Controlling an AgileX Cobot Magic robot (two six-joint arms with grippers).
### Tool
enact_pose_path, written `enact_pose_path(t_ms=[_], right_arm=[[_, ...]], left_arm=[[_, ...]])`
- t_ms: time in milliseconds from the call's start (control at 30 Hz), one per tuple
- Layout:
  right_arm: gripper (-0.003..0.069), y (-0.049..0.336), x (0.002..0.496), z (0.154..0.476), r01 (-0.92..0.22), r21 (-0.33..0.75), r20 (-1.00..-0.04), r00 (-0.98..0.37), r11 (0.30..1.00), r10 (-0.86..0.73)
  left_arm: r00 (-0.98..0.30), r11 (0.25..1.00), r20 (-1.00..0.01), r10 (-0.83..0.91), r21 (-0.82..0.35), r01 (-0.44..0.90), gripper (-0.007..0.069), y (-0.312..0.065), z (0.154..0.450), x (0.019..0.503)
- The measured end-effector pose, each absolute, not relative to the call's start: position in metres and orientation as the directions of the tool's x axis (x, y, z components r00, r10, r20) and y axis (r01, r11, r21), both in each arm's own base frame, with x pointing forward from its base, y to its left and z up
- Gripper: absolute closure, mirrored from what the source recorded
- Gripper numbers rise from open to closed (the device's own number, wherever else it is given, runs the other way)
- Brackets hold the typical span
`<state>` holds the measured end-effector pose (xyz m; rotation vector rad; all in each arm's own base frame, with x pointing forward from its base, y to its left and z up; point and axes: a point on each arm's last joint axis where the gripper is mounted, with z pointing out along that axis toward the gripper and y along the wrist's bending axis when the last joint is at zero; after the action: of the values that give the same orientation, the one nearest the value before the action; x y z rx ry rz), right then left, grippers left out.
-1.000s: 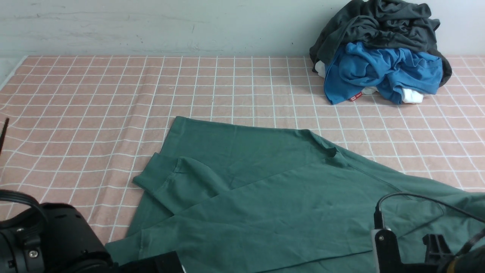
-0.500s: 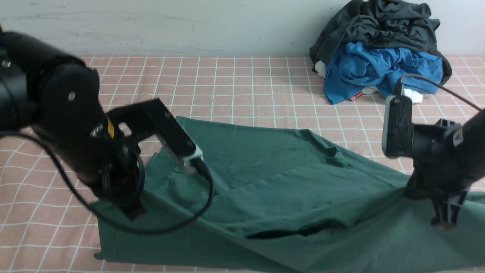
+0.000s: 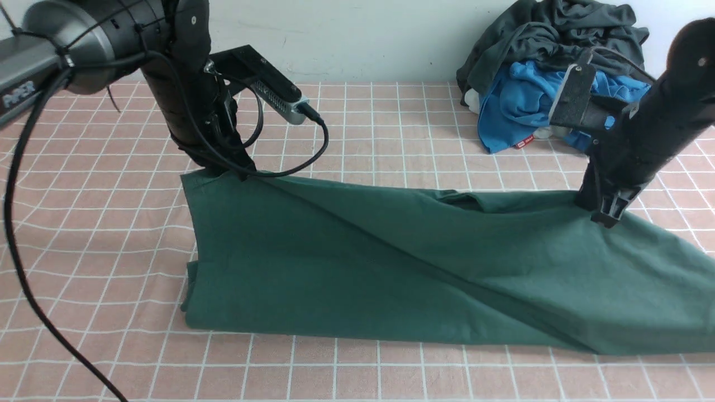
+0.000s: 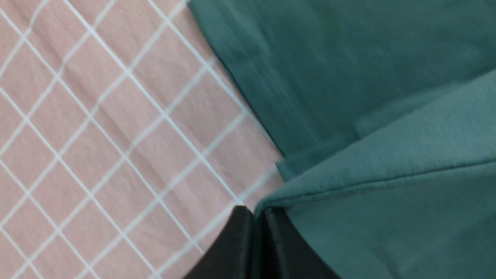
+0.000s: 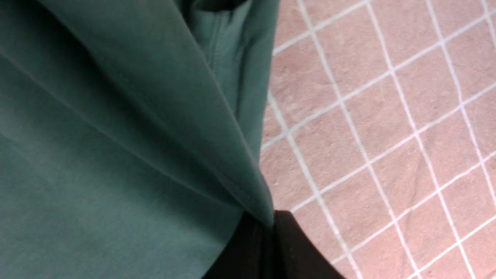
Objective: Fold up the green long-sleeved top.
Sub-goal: Use both arms to drag the lower edge of the fabric forward and fold it over the upper edge
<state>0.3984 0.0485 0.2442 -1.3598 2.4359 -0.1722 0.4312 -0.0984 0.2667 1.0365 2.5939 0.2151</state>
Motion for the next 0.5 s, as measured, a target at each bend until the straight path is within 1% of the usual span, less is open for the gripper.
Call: enact_pose_path(t_ms=[200, 267, 300, 367, 400, 433, 500], right_arm=[[0.0637, 0.046, 0.428, 0.216, -0.74, -0.262, -0.267, -0.561, 0.619, -0.783], [0.062, 0.045, 0.432, 0.208, -0.73, -0.261, -0.267, -0.574, 0.631, -0.774], [0.0589, 0.043, 0.436, 0.198, -0.716, -0.257, -0.266, -0.594, 0.649, -0.759], [0.054, 0.041, 0.44, 0.19, -0.691, -0.254, -0.273, -0.62, 0.677, -0.735], [0.0534, 0.041, 0.441, 0.189, -0.68, -0.253, -0.278, -0.63, 0.688, -0.725], [0.0473, 0.039, 0.444, 0.186, -0.653, -0.26, -0.292, -0.649, 0.711, -0.703], [0.0417, 0.039, 0.446, 0.187, -0.606, -0.257, -0.327, -0.678, 0.752, -0.658]], left_arm=[[-0.684, 0.733, -0.264, 0.68, 0.266, 0.626, 0.0607, -0.098, 0.235, 0.467], [-0.684, 0.734, -0.265, 0.679, 0.267, 0.625, 0.0605, -0.098, 0.226, 0.471], [-0.685, 0.735, -0.265, 0.678, 0.266, 0.624, 0.0594, -0.097, 0.216, 0.476], [-0.69, 0.739, -0.266, 0.674, 0.265, 0.62, 0.0571, -0.095, 0.206, 0.48], [-0.69, 0.739, -0.266, 0.673, 0.265, 0.619, 0.0564, -0.095, 0.205, 0.481], [-0.696, 0.747, -0.272, 0.665, 0.263, 0.611, 0.0533, -0.095, 0.2, 0.483], [-0.704, 0.76, -0.287, 0.65, 0.265, 0.594, 0.0482, -0.094, 0.198, 0.485]])
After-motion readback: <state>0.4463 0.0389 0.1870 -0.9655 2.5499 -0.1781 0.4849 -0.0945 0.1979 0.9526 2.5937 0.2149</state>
